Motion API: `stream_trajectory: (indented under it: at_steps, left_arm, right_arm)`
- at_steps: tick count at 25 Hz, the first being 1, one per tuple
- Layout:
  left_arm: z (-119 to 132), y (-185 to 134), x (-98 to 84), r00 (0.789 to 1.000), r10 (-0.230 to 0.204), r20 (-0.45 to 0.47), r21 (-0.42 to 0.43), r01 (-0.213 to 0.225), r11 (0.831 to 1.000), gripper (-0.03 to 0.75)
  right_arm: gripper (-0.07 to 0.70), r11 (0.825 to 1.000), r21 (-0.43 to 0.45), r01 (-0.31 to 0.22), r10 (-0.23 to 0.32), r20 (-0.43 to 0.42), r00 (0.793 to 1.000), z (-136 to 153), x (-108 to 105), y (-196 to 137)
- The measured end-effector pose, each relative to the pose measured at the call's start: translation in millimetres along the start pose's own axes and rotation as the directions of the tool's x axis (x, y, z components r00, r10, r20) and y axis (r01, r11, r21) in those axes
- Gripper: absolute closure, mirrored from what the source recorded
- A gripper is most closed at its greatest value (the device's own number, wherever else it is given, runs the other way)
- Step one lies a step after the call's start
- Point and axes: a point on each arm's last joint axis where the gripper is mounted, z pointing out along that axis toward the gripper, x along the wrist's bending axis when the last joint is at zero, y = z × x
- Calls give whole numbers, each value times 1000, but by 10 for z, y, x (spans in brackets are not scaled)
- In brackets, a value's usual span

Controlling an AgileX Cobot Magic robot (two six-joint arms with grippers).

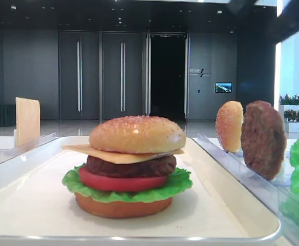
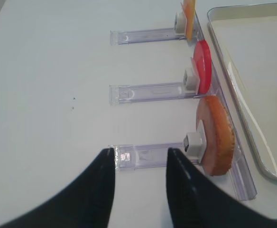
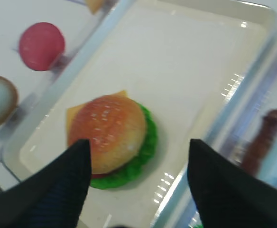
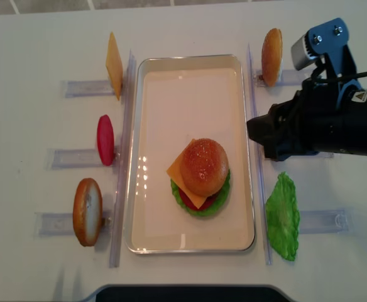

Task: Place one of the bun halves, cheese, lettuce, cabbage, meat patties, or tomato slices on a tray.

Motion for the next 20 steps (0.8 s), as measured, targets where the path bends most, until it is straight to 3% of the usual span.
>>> stream_trajectory:
  at_steps: [2, 4, 8, 11, 15, 20]
  left_arm:
    - [0, 0, 0, 1000, 0, 0, 0, 0, 1000, 433]
    - [0, 0, 0, 1000, 0, 0, 0, 0, 1000, 433]
    - [0, 0, 0, 1000, 0, 0, 0, 0, 1000, 433]
    - [0, 0, 0, 1000, 0, 0, 0, 0, 1000, 433]
    - [0, 0, 0, 1000, 0, 0, 0, 0, 1000, 433]
    - [0, 0, 0, 1000, 0, 0, 0, 0, 1000, 433]
  right_arm:
    - [181, 998, 29, -47, 44, 91, 995, -128, -118, -40]
    - [190, 996, 53, -72, 60, 205, 977, -296, -247, -91]
    - [216, 983, 70, -171, 130, 396, 909, -654, -425, -224]
    - [224, 979, 55, -195, 141, 506, 851, -933, -457, -329]
    - [224, 981, -16, -195, 169, 573, 802, -1281, -344, -474]
    - [225, 977, -66, -202, 199, 615, 763, -1566, -170, -689]
